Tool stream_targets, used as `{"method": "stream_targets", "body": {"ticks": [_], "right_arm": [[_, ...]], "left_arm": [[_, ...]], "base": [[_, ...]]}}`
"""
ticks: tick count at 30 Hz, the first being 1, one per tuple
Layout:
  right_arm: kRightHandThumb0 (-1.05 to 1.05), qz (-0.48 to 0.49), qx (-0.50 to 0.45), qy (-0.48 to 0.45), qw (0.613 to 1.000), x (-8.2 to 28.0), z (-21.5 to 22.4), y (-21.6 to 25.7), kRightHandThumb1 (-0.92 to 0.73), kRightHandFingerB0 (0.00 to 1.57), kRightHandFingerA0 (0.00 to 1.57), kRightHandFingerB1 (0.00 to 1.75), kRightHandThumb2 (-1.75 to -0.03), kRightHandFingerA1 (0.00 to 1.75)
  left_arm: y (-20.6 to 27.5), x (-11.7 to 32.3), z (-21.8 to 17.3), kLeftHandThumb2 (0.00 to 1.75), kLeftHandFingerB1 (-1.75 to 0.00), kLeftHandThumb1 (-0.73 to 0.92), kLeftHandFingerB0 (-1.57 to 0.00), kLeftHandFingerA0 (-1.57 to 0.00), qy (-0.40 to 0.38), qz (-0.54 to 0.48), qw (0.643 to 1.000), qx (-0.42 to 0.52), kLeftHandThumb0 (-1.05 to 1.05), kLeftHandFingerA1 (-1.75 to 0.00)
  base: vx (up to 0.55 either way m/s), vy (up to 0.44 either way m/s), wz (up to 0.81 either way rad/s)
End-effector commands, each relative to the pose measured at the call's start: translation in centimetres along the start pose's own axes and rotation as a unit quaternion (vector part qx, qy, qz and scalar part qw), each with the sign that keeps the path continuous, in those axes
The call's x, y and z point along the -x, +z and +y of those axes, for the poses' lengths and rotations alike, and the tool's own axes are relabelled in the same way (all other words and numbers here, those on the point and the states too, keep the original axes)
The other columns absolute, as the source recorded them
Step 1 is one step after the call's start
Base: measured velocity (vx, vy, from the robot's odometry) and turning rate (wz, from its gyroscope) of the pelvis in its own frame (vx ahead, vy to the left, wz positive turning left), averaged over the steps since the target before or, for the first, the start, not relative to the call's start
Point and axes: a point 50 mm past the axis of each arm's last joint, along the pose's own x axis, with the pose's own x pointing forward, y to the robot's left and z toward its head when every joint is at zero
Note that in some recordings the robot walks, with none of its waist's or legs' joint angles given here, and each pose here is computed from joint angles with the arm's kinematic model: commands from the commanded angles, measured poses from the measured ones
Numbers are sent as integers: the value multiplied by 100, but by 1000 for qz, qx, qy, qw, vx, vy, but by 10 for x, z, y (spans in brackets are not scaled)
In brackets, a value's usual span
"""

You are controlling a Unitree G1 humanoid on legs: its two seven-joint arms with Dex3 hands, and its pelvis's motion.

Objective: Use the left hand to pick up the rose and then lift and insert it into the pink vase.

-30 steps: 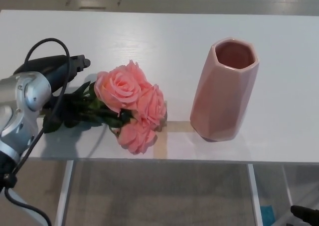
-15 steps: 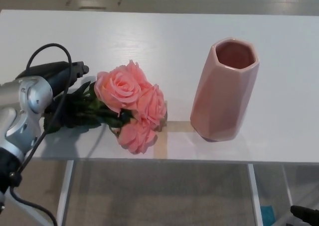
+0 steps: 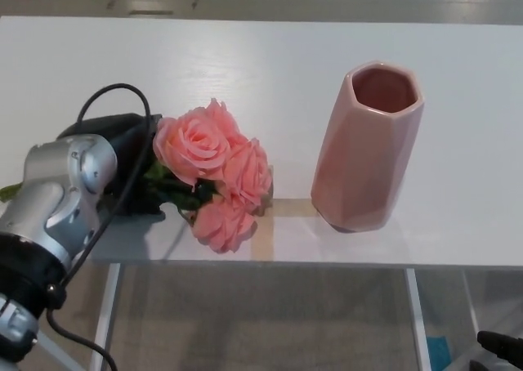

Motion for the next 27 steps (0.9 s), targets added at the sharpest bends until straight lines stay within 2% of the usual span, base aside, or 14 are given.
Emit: {"method": "stream_targets", "body": {"ticks": [1,2,3,4,5,6,7,9,11,13,14,16,17,27], "right_arm": [[-20,5,-10,0,1000,0,0,-1,-62,53,58,46,-58,50],[-20,5,-10,0,1000,0,0,-1,-62,53,58,46,-58,50],[-20,5,-11,2,1000,0,1,-1,-62,53,58,46,-58,50],[-20,4,-12,2,1000,0,1,0,-62,53,57,46,-58,50],[-20,3,-13,3,1000,0,1,0,-62,53,57,46,-58,50],[-20,1,-15,3,1000,-1,1,1,-62,54,57,47,-58,50],[-20,0,-16,3,1000,-1,1,2,-62,54,57,47,-58,50],[-21,-1,-17,3,1000,-1,0,2,-62,54,58,47,-58,50],[-21,-1,-15,3,1000,-1,1,2,-62,55,58,47,-58,50],[-21,-1,-15,3,1000,-1,1,2,-62,55,58,47,-58,50],[-21,1,-16,1,1000,-1,0,2,-62,55,58,47,-58,50],[-21,2,-18,1,1000,-1,0,1,-62,55,58,47,-58,50],[-21,2,-18,2,1000,-1,1,1,-62,56,58,47,-58,50],[-21,2,-17,2,1000,-1,0,2,-62,56,58,48,-58,50]], "left_arm": [[4,-1,-1,76,-21,38,-3,-3,3,-2,1000,-22,-59,-20],[4,-1,-1,76,-21,38,-3,-3,3,-2,1000,-22,-59,-20],[9,0,-6,62,-30,70,-28,-41,-4,-20,999,-42,-38,-35],[10,0,-9,62,-41,76,-60,-102,-3,-25,998,-49,-26,-62],[10,-1,-11,62,-41,76,-60,-102,-1,-30,998,-56,-26,-62],[11,-1,-13,62,-44,76,-63,-82,5,-33,997,-69,-16,-137],[11,-1,-14,60,-41,75,-58,-63,8,-36,996,-76,-15,-155],[10,-1,-14,60,-39,76,-52,-56,9,-37,996,-77,-15,-154],[8,-1,-12,62,-40,75,-50,-57,12,-34,997,-72,-16,-145],[8,-1,-12,62,-40,75,-50,-57,12,-34,997,-72,-16,-145],[6,-1,-10,63,-42,76,-56,-71,19,-32,997,-65,-20,-125],[5,-1,-9,63,-42,76,-57,-74,25,-32,998,-55,-21,-124],[4,0,-7,62,-43,75,-59,-80,30,-37,998,-45,-22,-115],[6,2,3,61,-46,70,-66,-77,54,-51,997,-32,-22,-123]], "base": [[0,0,0],[0,0,0],[0,0,0],[0,0,0],[0,0,0],[0,0,0],[0,0,0],[0,0,0],[0,0,0],[0,0,0],[0,0,0],[0,0,0],[0,0,0],[0,0,0]]}}
